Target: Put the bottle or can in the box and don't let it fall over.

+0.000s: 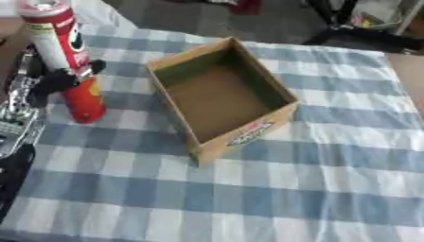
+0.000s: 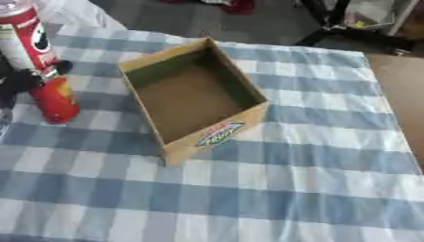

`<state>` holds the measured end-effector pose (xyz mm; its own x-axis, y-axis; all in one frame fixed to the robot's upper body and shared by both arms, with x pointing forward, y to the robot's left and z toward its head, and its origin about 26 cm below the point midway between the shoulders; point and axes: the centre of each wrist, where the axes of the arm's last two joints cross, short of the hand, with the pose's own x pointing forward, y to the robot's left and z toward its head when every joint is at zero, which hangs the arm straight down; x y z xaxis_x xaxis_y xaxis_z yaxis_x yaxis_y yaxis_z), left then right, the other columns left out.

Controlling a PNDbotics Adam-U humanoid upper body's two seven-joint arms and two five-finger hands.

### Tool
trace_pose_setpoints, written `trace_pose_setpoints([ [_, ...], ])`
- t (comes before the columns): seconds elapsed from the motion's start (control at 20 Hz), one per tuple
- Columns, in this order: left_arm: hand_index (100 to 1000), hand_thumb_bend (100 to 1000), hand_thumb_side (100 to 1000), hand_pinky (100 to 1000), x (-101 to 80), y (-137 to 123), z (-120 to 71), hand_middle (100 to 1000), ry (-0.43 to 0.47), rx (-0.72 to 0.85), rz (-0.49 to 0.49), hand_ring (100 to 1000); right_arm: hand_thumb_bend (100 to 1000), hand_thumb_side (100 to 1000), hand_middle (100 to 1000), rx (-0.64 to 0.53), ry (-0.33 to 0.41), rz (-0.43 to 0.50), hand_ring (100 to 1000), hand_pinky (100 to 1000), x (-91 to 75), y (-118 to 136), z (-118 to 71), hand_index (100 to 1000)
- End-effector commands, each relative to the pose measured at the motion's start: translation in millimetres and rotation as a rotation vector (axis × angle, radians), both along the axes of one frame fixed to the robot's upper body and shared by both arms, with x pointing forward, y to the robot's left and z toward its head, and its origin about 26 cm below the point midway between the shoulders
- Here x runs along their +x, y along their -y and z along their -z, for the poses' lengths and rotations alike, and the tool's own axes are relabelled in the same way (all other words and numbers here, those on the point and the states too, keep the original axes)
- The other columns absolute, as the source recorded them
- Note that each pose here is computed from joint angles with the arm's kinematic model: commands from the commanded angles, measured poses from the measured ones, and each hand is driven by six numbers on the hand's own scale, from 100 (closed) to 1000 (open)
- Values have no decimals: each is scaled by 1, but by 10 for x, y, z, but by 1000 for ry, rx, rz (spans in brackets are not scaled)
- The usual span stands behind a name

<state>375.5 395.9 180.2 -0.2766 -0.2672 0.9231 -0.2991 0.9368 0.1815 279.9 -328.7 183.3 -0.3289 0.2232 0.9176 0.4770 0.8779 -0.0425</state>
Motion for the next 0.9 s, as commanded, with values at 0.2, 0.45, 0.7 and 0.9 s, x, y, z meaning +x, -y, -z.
trace_pose_setpoints([
  [0.2, 413, 517, 100, 1000, 12, 77, -275, 423, 82, 37, 11, 608, 100, 793, 826, -23, 19, -5, 1000, 876, -21, 6, -84, 771],
  [0.45, 393, 540, 100, 1000, 26, 205, -476, 400, 125, 66, 61, 590, 100, 794, 826, -24, 16, -6, 1000, 876, -23, 9, -80, 772],
  [0.7, 392, 533, 100, 1000, 56, 475, -775, 399, 183, 84, 141, 585, 100, 791, 826, -29, 17, -10, 1000, 876, -22, 11, -89, 772],
  [0.9, 392, 525, 100, 1000, 71, 879, -1014, 397, 204, 52, 244, 579, 100, 789, 826, -30, 18, -21, 1000, 876, -15, -1, -98, 771],
])
